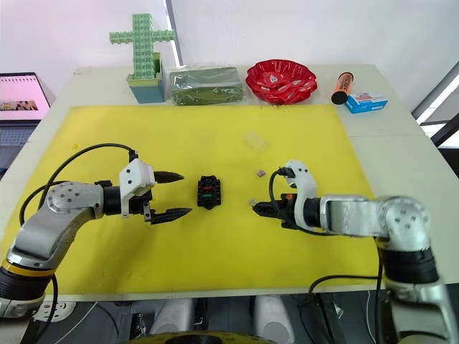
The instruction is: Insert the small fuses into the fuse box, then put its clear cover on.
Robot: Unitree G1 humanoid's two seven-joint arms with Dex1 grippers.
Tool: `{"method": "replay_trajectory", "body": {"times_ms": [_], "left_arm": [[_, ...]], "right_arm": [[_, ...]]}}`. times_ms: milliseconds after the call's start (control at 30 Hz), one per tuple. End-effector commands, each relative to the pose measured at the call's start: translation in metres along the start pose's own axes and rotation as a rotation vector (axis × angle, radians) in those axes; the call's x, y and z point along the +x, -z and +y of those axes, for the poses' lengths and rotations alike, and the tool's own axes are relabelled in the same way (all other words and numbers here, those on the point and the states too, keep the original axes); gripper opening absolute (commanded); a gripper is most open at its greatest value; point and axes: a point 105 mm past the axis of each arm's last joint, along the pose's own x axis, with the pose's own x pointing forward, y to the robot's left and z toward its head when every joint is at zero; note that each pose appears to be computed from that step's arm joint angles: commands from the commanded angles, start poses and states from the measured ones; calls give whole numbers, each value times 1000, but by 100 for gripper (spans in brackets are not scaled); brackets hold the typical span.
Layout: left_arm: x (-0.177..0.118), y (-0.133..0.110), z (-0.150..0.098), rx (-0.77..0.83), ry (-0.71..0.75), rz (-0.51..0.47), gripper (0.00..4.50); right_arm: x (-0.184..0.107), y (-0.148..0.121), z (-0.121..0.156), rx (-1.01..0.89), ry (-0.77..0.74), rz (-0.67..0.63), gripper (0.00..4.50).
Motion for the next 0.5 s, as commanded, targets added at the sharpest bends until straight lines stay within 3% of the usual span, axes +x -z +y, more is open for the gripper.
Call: {"method": "replay_trajectory", "body": {"times_ms": [33, 367, 500], "left_arm": [[-2, -9, 4, 49, -11, -21, 450], [-4, -14, 4, 69, -6, -30, 450], [-4, -16, 5, 74, -1, -31, 450]], "right_arm": [[0, -10, -2, -40, -46, 9, 139], [14, 1, -24, -13, -147, 49, 139], [12, 5, -18, 35, -258, 63, 139]]}}
